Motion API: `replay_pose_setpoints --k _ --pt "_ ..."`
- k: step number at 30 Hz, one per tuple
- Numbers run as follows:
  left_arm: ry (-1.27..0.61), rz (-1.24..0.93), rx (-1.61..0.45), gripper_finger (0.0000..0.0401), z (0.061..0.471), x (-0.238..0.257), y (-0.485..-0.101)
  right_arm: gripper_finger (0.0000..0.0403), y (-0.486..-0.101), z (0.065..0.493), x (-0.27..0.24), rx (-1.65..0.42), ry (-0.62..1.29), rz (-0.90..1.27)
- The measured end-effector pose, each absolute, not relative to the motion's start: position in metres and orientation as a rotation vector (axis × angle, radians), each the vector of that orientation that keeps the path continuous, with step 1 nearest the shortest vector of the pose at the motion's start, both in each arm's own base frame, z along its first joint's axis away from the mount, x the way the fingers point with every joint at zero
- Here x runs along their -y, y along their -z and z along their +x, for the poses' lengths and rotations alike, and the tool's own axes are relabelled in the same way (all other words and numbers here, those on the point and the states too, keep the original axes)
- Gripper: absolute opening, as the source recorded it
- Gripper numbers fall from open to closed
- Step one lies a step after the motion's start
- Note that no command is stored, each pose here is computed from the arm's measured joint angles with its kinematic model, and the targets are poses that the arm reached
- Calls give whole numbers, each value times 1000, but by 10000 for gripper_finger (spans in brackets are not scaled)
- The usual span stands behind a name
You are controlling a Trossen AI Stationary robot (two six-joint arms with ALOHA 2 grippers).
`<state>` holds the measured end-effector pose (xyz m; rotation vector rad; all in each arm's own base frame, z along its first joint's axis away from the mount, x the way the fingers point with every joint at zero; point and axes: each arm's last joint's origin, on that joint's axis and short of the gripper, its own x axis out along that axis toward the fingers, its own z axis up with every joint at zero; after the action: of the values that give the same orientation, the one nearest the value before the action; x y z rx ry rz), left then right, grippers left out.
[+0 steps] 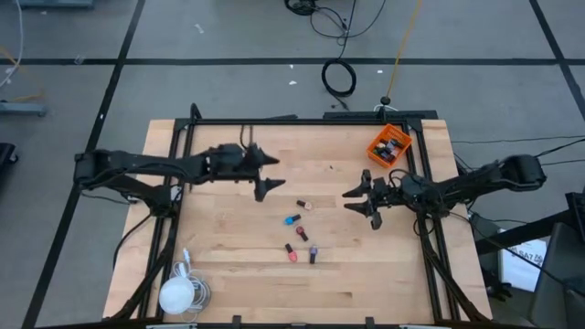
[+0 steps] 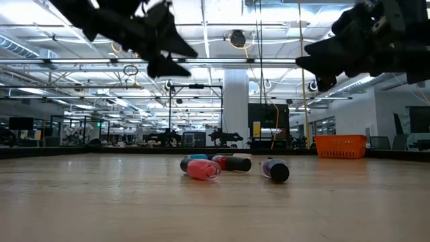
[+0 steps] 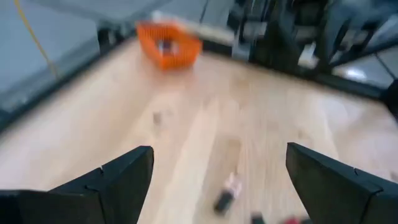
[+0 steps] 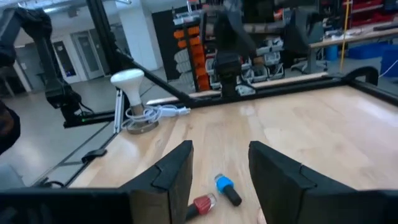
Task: Pick & Place Nail Polish
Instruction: Put the blue nail polish bottle into the orange basket
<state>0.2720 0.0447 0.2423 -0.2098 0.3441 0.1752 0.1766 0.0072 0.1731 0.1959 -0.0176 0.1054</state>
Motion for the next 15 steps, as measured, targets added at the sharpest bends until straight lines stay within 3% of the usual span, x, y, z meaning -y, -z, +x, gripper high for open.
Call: replay_pose_setpoints --k 6,10,15 --pt "-62 -267 -485 356 292 -33 -200 144 -167 180 -7 -19 -100 196" --pt "53 -279 -543 356 311 -18 -188 144 -166 181 -7 -21 -100 185" --pt "53 -249 -705 356 335 5 -182 144 -166 181 -7 -15 -96 167"
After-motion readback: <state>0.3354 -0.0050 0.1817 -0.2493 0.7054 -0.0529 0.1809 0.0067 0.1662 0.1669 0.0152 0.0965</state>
